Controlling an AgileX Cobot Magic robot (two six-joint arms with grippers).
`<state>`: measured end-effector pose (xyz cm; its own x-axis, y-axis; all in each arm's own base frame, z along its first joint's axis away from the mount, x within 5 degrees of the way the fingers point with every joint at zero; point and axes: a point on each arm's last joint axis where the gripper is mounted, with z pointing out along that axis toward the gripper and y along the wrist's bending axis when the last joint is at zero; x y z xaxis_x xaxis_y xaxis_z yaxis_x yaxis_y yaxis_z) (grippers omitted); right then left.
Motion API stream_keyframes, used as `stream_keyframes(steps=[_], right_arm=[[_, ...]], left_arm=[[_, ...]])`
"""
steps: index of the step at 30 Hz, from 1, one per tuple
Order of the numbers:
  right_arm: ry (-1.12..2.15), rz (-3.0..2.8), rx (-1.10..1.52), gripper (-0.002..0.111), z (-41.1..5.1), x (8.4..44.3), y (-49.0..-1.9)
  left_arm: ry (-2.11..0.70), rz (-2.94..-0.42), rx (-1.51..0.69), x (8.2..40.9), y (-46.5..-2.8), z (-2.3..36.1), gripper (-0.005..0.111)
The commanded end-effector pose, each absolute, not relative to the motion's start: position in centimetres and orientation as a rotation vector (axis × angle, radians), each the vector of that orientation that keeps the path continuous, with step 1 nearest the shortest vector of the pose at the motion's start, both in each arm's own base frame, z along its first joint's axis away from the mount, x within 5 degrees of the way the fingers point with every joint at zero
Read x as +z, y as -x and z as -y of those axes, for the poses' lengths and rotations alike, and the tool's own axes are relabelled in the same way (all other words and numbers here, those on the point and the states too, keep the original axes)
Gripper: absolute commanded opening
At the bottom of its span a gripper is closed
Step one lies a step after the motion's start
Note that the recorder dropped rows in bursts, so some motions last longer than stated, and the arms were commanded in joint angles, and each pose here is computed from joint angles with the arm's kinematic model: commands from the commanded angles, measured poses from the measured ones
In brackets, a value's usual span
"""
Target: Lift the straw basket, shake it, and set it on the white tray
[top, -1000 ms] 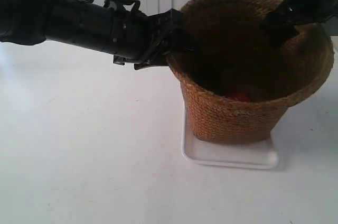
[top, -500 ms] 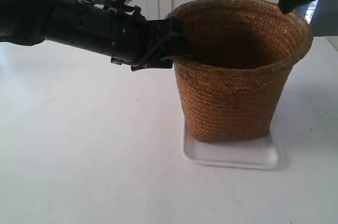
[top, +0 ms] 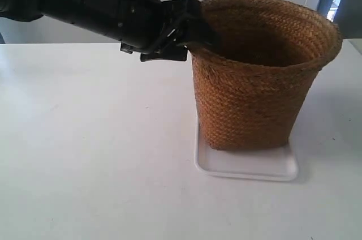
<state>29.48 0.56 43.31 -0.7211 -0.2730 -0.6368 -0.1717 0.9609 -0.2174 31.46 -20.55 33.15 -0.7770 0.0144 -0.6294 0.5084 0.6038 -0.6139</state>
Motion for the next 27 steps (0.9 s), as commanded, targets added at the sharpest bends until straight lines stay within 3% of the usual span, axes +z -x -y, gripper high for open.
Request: stream_keyframes(steps=[1, 10, 23, 25, 27], right_arm=[[0.3, -2.382, -0.187, 0.067, -0.5, 43.7, -29.1], [0.3, -2.385, -0.186, 0.067, -0.5, 43.7, -29.1], [0.269, -2.456, -0.17, 0.064, -0.4, 43.3, -28.7], [0.271, -2.478, -0.169, 0.058, -0.4, 43.1, -28.5], [0.27, -2.474, -0.17, 0.049, -0.4, 43.3, -28.4]], left_arm=[[-0.494, -2.301, -1.076, 33.6, -30.6, 20.2, 0.085], [-0.625, -2.215, -0.976, 36.3, -28.7, 19.0, 0.089], [-0.779, -1.837, -0.872, 45.1, -21.1, 15.4, 0.088], [-0.792, -1.777, -0.838, 46.1, -20.0, 14.8, 0.082], [-0.799, -1.727, -0.815, 47.0, -19.0, 14.3, 0.068]])
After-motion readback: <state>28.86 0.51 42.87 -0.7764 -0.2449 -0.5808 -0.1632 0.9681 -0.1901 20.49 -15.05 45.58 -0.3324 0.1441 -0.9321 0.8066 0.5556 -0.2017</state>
